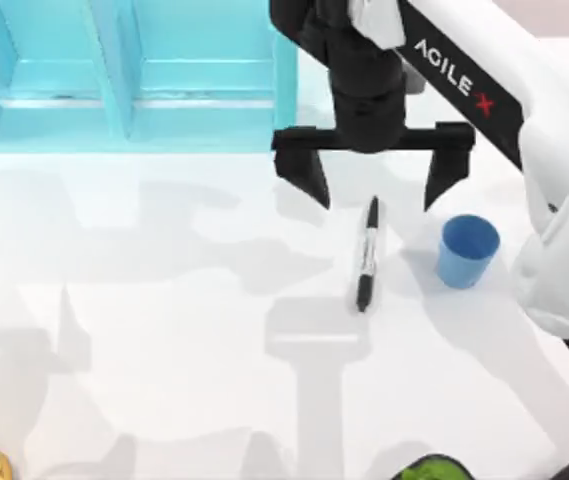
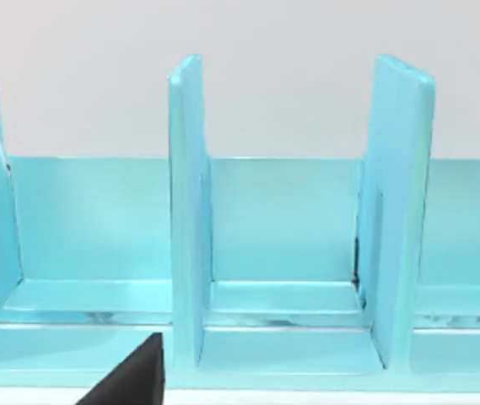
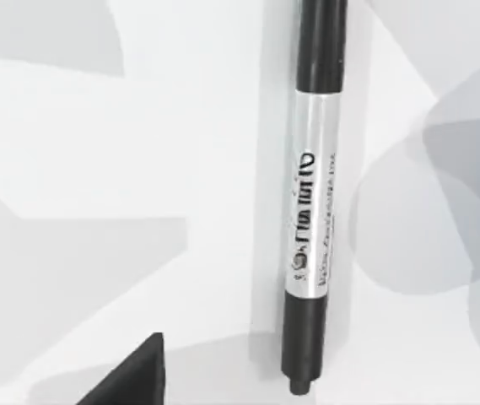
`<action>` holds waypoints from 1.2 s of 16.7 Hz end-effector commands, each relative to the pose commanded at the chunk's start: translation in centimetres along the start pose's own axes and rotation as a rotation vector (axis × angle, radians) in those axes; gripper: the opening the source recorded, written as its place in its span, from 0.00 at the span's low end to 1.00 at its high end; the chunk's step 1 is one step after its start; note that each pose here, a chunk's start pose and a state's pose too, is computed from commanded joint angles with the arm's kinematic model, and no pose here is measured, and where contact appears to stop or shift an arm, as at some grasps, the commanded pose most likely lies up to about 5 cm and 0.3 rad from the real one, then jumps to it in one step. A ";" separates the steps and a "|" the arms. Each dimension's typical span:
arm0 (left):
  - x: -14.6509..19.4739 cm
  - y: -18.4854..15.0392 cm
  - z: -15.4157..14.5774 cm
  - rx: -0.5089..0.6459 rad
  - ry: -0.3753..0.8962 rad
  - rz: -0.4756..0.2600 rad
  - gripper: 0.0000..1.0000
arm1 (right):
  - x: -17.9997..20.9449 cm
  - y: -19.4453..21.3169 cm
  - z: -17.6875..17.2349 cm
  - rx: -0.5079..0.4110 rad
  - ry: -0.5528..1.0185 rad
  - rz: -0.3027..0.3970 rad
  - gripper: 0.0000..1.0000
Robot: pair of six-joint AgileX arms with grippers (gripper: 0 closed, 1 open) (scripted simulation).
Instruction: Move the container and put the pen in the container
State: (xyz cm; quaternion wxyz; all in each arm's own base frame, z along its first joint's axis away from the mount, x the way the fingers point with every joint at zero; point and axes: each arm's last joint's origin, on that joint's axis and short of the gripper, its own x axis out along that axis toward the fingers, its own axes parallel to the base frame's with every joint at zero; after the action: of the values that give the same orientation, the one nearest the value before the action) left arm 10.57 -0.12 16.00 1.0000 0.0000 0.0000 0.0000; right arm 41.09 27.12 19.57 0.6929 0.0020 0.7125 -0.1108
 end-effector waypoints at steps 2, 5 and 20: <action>0.0 0.0 0.0 0.000 0.000 0.000 1.00 | 0.9 1.3 -0.5 0.013 -0.004 -0.019 1.00; 0.0 0.0 0.0 0.000 0.000 0.000 1.00 | 1.1 1.5 -0.6 0.016 -0.005 -0.022 1.00; 0.0 0.0 0.0 0.000 0.000 0.000 1.00 | 9.6 1.5 -0.3 0.016 -0.001 -0.027 1.00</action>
State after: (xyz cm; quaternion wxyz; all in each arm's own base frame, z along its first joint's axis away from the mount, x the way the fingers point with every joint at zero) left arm 10.57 -0.12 16.00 1.0000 0.0000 0.0000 0.0000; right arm 40.63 27.20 9.87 0.6916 -0.0022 0.7113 -0.1256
